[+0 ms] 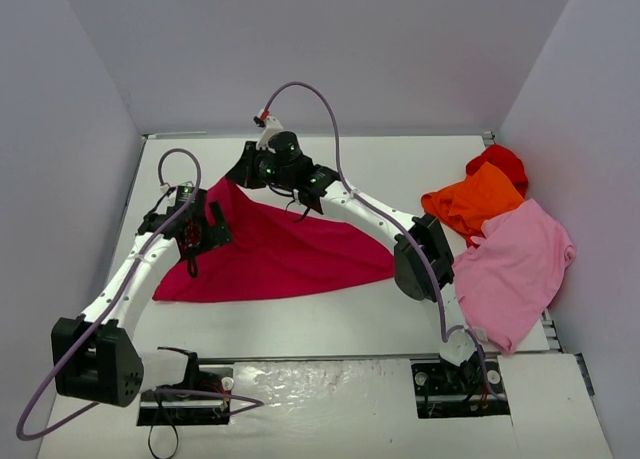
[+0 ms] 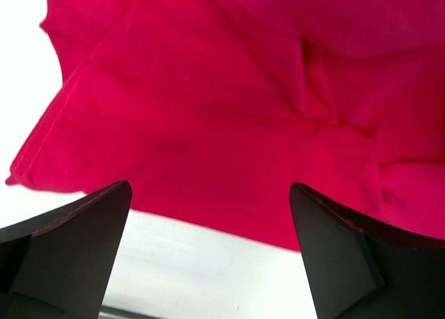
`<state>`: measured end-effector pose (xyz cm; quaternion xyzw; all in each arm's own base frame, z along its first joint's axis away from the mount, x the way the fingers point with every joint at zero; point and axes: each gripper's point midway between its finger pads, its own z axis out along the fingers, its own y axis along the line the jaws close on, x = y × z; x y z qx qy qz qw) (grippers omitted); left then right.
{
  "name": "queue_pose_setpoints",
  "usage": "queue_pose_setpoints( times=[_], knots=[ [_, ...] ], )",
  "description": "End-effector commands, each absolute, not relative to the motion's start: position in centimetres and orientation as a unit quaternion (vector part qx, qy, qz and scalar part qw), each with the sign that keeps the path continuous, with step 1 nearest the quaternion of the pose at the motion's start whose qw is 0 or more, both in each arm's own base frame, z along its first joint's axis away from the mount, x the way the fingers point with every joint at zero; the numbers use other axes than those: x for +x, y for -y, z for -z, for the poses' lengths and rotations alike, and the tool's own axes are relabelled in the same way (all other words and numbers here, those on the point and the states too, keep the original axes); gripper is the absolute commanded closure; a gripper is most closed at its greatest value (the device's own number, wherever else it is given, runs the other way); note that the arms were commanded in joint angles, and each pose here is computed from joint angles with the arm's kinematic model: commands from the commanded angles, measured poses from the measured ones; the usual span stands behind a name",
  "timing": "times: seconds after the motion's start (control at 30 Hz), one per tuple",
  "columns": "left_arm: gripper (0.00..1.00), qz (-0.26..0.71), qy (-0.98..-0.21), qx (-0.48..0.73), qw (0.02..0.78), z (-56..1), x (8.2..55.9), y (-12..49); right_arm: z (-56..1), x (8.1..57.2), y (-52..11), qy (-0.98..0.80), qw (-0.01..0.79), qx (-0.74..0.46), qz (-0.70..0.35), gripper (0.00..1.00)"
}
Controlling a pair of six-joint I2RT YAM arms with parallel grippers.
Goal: Fold and stack the t-shirts
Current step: Fold the other side of the tshirt into a rectangle
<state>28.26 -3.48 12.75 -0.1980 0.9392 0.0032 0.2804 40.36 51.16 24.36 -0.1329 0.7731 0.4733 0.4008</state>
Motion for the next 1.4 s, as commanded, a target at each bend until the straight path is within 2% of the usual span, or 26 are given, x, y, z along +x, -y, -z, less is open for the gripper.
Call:
queue_pose_setpoints(
  times=[0.0,0.23,0.47,0.7,0.9,1.0,1.2,1.27,1.3,1.33,1.37],
  knots=[
    [0.03,-0.009,-0.917,-0.202,0.344,-14.4,32.2,3.8,-29.3,40.9,-51.1,-0.727,0.444,-0.139,-0.506,1.0],
    [0.03,-0.062,-0.9,-0.124,0.413,-14.6,34.5,6.3,-26.2,41.4,-50.8,-0.739,0.364,-0.11,-0.556,1.0],
    [0.03,-0.076,-0.871,-0.115,0.472,-16.4,34.6,6.4,-23.9,42.5,-49.2,-0.752,0.323,-0.075,-0.57,1.0],
    [0.03,-0.135,-0.863,-0.085,0.479,-15.7,36.3,5.8,-22.9,42.4,-49.3,-0.753,0.305,-0.07,-0.579,1.0],
    [0.03,-0.189,-0.871,-0.049,0.45,-12.8,38.0,6.0,-21.3,42.4,-49.3,-0.755,0.269,-0.056,-0.596,1.0],
    [0.03,-0.202,-0.866,-0.043,0.455,-13.6,38.3,6.4,-20.2,43.1,-49.1,-0.744,0.24,-0.033,-0.623,1.0],
    [0.03,-0.21,-0.852,-0.024,0.48,-15.4,37.7,7.7,-18.2,45.4,-49.1,-0.718,0.229,-0.014,-0.657,0.99],
    [0.03,-0.209,-0.848,-0.015,0.487,-15.9,37.5,8.3,-17.5,46.4,-49.3,-0.718,0.248,-0.024,-0.65,0.86],
    [0.03,-0.208,-0.845,-0.011,0.492,-16.2,37.4,8.7,-17.2,47.0,-49.4,-0.719,0.26,-0.032,-0.644,0.73],
    [0.03,-0.209,-0.842,-0.007,0.498,-16.6,37.4,9.0,-16.7,47.5,-49.2,-0.723,0.27,-0.036,-0.634,0.5],
    [0.03,-0.209,-0.839,-0.003,0.503,-16.9,37.3,9.2,-16.4,48.0,-49.0,-0.726,0.281,-0.038,-0.626,0.38]
  ],
)
